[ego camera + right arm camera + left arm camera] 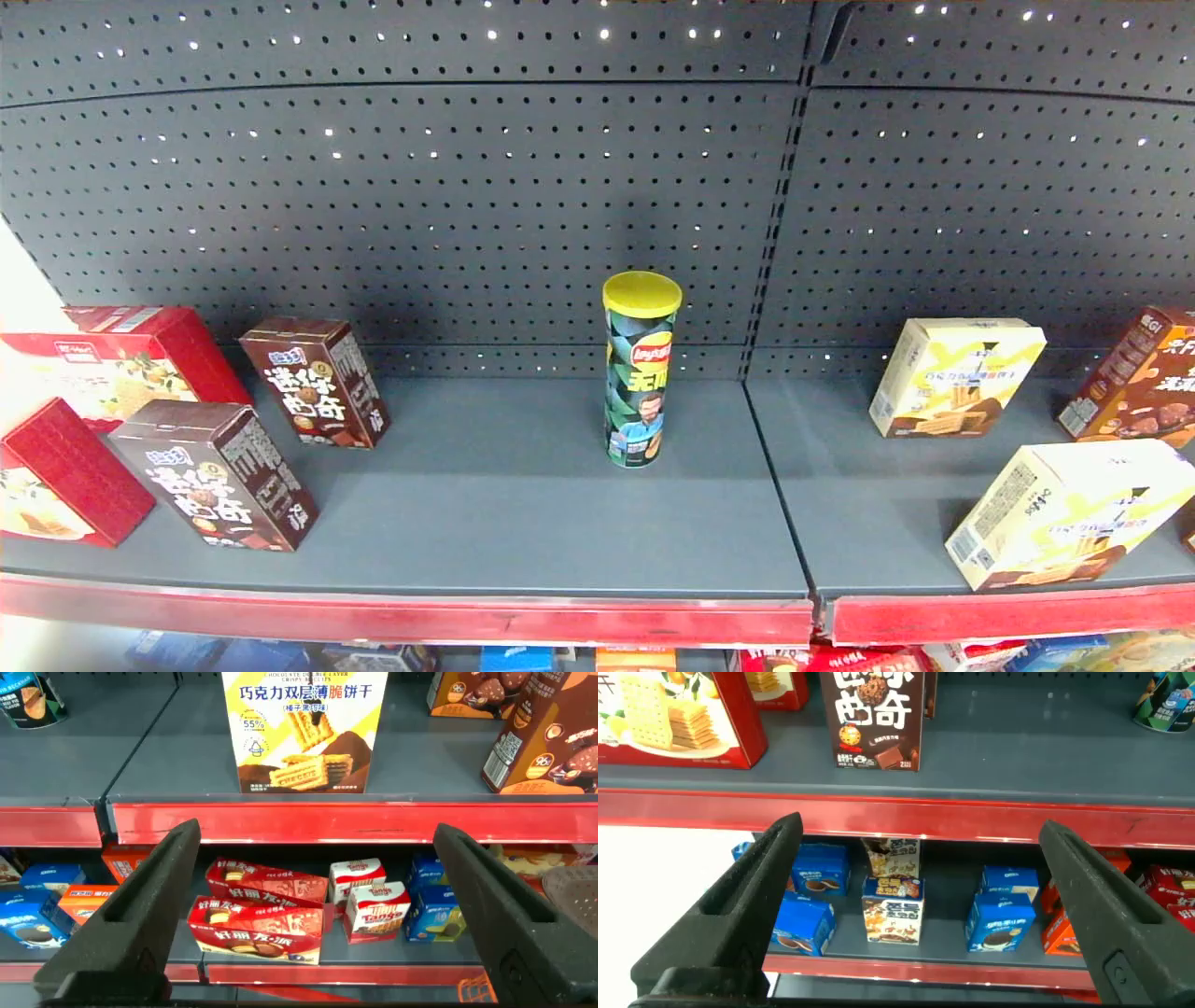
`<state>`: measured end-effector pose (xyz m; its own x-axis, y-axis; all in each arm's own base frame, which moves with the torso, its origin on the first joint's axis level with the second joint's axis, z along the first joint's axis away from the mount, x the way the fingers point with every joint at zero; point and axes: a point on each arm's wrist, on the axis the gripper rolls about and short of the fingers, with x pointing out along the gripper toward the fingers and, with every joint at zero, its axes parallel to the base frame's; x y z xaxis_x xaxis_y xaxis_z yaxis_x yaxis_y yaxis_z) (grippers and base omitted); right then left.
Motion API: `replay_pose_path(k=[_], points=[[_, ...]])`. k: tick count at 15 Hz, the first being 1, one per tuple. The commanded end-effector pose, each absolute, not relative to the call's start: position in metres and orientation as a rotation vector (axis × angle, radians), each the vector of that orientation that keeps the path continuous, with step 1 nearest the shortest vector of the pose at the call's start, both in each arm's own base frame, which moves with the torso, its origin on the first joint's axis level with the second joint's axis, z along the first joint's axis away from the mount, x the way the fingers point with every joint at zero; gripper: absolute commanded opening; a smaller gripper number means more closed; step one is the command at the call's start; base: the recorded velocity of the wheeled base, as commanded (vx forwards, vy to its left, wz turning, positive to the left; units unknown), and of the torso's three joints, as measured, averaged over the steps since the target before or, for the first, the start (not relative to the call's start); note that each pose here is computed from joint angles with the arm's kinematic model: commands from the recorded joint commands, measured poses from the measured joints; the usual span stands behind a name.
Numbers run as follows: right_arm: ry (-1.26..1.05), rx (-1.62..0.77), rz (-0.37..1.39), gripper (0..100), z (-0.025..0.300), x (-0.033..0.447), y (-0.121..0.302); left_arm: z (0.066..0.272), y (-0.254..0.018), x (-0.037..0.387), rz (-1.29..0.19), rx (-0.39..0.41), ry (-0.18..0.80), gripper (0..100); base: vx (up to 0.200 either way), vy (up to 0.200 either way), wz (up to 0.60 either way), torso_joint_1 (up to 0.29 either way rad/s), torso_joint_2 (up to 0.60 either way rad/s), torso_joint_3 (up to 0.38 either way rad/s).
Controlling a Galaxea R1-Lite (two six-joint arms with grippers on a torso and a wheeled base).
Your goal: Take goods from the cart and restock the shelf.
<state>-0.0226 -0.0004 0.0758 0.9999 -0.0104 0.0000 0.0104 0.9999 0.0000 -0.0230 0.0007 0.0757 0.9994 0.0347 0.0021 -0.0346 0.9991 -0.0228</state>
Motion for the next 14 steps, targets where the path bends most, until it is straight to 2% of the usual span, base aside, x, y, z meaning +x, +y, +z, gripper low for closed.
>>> replay_pose_path(k=[1, 14], points=[[0.003, 0.003, -0.011, 100, 0.0759, -0.0223, -0.0004, 0.0759, 0.0007, -0.0229, 0.035, -0.021, -0.002, 100, 0.000, 0.000, -0.60, 0.002, 0.00, 0.002], [0.006, 0.000, -0.008, 100, 0.0760, -0.0221, -0.0004, 0.0755, 0.0007, -0.0228, 0.035, -0.023, 0.000, 100, 0.000, 0.000, -0.60, 0.002, 0.00, 0.003]])
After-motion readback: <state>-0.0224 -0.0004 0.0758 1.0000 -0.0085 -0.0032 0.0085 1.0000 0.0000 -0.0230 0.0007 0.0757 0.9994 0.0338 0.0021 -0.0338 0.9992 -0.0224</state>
